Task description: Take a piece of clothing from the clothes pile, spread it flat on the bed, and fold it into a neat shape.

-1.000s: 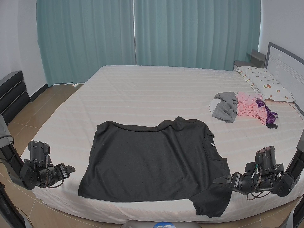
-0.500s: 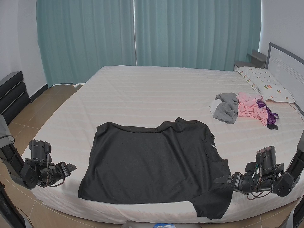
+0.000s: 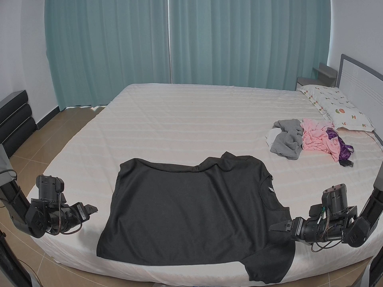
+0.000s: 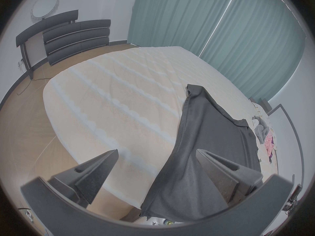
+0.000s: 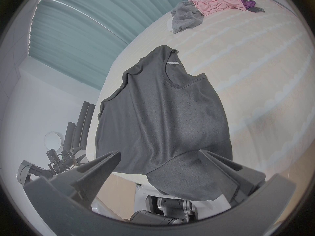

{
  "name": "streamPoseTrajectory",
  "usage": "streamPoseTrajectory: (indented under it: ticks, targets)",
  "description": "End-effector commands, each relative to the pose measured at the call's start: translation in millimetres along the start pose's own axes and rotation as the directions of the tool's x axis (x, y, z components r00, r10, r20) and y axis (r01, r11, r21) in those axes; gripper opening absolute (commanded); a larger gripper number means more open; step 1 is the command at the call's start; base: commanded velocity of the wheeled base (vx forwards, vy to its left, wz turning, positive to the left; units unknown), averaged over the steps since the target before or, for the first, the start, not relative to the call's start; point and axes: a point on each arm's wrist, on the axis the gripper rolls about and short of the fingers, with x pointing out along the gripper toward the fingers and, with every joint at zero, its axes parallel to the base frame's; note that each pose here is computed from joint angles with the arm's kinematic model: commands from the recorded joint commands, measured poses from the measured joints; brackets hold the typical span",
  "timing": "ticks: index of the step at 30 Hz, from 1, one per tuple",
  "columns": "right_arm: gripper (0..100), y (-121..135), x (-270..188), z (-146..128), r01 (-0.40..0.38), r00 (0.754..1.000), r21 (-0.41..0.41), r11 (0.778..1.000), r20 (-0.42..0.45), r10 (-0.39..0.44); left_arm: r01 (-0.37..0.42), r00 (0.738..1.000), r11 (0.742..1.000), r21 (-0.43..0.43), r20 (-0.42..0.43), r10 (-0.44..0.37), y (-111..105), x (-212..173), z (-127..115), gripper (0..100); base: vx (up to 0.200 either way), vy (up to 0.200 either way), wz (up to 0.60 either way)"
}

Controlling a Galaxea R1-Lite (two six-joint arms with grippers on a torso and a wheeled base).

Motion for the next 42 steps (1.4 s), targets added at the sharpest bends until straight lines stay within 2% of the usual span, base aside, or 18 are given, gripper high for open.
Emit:
streamPoseTrajectory:
  ticks: [1, 6, 10, 14, 16, 22, 28, 31, 34, 38, 42]
  targets:
    - [100, 0, 0, 1, -0.002, 1.000, 0.000, 1.000, 0.003, 0.002, 0.007, 1.000, 1.000, 0.000, 0.010, -0.007, -2, 1, 3, 100, 0.000, 0.000, 0.00]
    - [100, 2, 0, 2, -0.007, 1.000, -0.003, 1.000, 0.011, 0.007, 0.039, 0.997, 0.999, 0.001, 0.067, -0.039, -13, 9, 23, 100, 0.000, 0.000, 0.00]
    - [100, 1, 0, 2, -0.006, 1.000, -0.003, 1.000, 0.010, 0.006, 0.068, 0.995, 0.998, 0.012, 0.071, -0.069, -24, 22, 31, 100, 0.000, 0.000, 0.00]
    - [100, 1, 0, 1, -0.006, 1.000, -0.001, 1.000, 0.006, 0.006, 0.117, 0.989, 0.993, 0.002, 0.094, -0.117, -49, 58, 47, 100, 0.000, 0.000, 0.00]
    - [100, 1, -1, 1, -0.008, 1.000, -0.002, 1.000, 0.012, 0.008, 0.128, 0.987, 0.992, 0.008, 0.101, -0.128, -55, 69, 52, 100, 0.000, 0.000, 0.00]
    - [100, 1, 0, 1, -0.010, 1.000, -0.004, 1.000, 0.016, 0.010, 0.184, 0.974, 0.982, 0.042, 0.128, -0.188, -95, 125, 76, 100, 0.000, 0.000, 0.00]
    - [100, 0, 1, 0, -0.006, 1.000, -0.004, 1.000, 0.009, 0.006, 0.221, 0.962, 0.974, 0.042, 0.157, -0.225, -124, 170, 88, 100, 0.000, 0.000, 0.00]
    - [100, 0, 1, 0, -0.007, 1.000, -0.005, 1.000, 0.008, 0.007, 0.225, 0.961, 0.974, 0.041, 0.156, -0.228, -132, 189, 86, 100, 0.000, 0.000, 0.00]
    - [100, 0, 2, -1, -0.008, 1.000, -0.007, 1.000, 0.006, 0.008, 0.222, 0.955, 0.974, 0.039, 0.191, -0.225, -136, 205, 90, 100, 0.000, 0.000, 0.00]
    - [100, 0, 2, 0, -0.007, 1.000, -0.005, 1.000, 0.006, 0.007, 0.201, 0.956, 0.979, 0.038, 0.212, -0.205, -134, 227, 86, 100, 0.000, 0.000, 0.00]
    - [100, 0, 2, 0, -0.007, 1.000, -0.005, 1.000, 0.006, 0.007, 0.180, 0.948, 0.983, 0.026, 0.262, -0.180, -134, 238, 94, 100, 0.000, 0.000, 0.00]
